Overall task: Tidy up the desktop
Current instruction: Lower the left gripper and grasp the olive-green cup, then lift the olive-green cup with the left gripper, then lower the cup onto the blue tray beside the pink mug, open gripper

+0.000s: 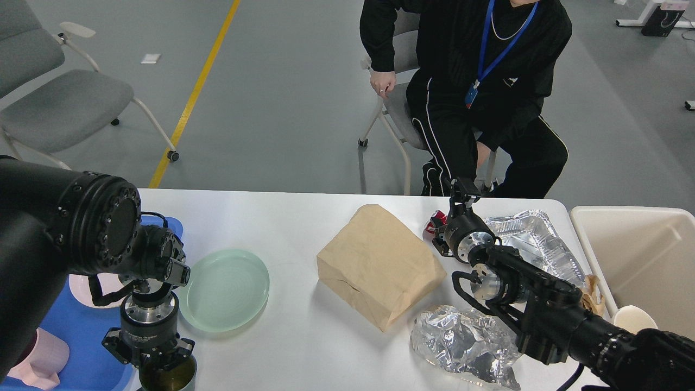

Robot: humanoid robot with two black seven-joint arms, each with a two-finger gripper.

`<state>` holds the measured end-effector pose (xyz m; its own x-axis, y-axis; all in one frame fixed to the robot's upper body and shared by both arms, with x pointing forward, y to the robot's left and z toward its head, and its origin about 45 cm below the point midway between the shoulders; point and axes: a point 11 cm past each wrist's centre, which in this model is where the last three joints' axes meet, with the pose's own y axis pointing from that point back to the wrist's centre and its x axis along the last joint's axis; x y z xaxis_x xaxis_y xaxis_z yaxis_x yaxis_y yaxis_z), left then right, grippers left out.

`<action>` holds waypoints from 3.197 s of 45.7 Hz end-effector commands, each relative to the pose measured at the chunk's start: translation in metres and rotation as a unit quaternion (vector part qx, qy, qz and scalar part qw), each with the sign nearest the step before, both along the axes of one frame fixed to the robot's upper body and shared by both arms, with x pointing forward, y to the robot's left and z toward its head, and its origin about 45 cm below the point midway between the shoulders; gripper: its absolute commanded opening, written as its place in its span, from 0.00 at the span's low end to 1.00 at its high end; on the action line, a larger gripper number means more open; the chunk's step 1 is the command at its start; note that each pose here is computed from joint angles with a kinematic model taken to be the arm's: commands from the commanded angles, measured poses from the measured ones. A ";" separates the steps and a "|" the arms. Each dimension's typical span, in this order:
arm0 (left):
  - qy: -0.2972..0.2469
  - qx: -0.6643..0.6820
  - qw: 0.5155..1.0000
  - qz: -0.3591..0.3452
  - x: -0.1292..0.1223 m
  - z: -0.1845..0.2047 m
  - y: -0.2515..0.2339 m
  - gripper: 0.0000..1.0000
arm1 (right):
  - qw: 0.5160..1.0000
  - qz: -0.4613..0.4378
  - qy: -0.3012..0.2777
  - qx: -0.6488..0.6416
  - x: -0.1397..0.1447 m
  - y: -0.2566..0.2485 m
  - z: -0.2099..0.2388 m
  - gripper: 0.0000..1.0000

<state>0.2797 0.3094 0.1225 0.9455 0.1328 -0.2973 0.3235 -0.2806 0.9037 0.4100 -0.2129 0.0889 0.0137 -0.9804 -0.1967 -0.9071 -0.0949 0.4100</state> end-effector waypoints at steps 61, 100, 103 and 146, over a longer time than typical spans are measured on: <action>-0.228 -0.075 0.968 0.077 0.101 0.270 0.006 0.00 | 1.000 0.000 0.000 0.000 0.000 0.000 0.000 1.00; -0.106 -0.019 0.962 0.252 0.030 0.085 0.165 0.00 | 1.000 0.000 0.000 0.000 0.000 0.000 0.000 1.00; -0.106 -0.016 0.962 0.252 0.030 0.082 0.167 0.00 | 1.000 0.000 0.000 0.000 0.000 0.000 0.000 1.00; -0.139 0.027 0.970 0.197 0.039 0.033 0.167 0.09 | 1.000 0.000 0.000 0.000 0.000 0.000 0.000 1.00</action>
